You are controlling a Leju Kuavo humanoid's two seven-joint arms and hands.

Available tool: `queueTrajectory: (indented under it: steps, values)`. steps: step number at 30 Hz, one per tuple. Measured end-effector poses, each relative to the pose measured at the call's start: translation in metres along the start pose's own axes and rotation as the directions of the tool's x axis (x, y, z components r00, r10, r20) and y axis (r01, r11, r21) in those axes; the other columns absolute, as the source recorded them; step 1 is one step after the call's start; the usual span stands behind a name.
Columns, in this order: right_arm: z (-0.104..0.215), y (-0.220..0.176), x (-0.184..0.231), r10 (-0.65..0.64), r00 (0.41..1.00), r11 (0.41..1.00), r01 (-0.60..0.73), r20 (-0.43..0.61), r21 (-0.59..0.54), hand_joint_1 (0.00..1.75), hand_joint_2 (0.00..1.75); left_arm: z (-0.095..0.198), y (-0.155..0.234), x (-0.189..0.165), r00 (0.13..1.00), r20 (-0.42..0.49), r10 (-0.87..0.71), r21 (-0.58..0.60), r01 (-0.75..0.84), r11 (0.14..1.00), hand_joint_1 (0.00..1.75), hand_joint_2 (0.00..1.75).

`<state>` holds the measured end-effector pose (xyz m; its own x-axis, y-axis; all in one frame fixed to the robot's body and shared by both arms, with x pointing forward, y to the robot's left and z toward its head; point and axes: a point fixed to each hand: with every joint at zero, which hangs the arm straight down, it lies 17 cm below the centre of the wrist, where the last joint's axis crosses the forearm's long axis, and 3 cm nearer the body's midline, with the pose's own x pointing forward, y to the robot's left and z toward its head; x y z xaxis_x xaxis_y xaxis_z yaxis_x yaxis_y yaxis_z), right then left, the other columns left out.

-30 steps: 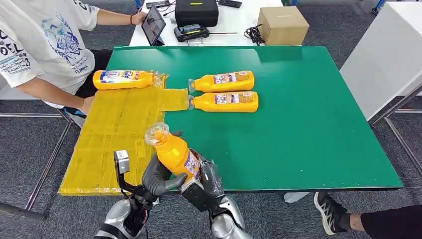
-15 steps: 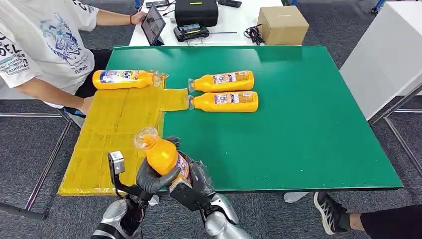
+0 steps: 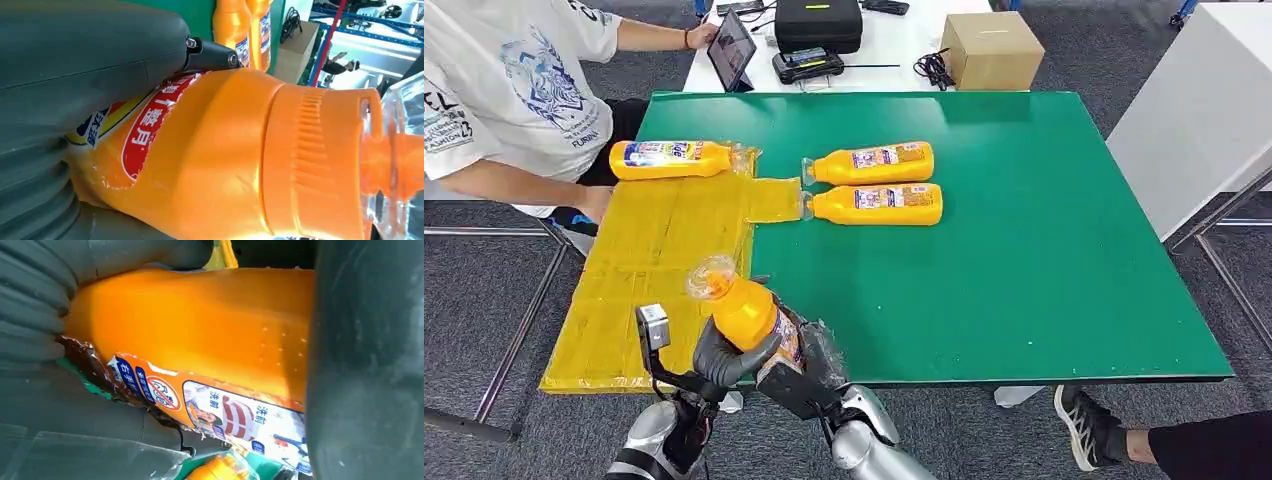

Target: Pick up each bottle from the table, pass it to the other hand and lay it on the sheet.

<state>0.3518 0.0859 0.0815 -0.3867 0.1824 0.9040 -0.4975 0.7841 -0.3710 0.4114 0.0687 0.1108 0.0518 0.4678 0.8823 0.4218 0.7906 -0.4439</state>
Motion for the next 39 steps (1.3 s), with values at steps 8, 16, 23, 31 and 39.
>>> queueTrajectory:
  steps: [8,16,23,31,39]
  values:
    - [-0.001,0.001,-0.001,0.003,1.0,1.0,-0.003,-0.003,0.008,0.0,1.75,0.0,0.003,0.001,1.0,0.007,-0.001,0.008,0.001,1.0,1.75,1.75]
    - [-0.005,-0.016,0.001,0.034,0.999,0.997,-0.035,-0.016,-0.075,0.0,0.0,-0.008,0.027,0.029,0.973,0.095,-0.211,0.159,0.194,0.968,1.75,1.75]
    - [-0.005,-0.075,0.069,0.104,0.987,0.956,-0.064,0.127,-0.285,0.0,0.0,-0.007,0.078,0.097,0.722,0.139,-0.677,0.451,0.563,0.693,1.75,1.75]
    - [-0.001,-0.101,0.111,0.032,0.972,0.94,0.05,0.234,-0.337,0.0,0.0,-0.006,0.106,0.136,0.612,0.128,-0.78,0.575,0.595,0.561,1.75,1.75]
    - [0.007,-0.123,0.142,0.009,0.939,0.911,0.134,0.343,-0.391,0.0,1.75,-0.012,0.11,0.165,0.229,-0.017,-0.973,0.632,0.757,0.167,1.75,1.75]
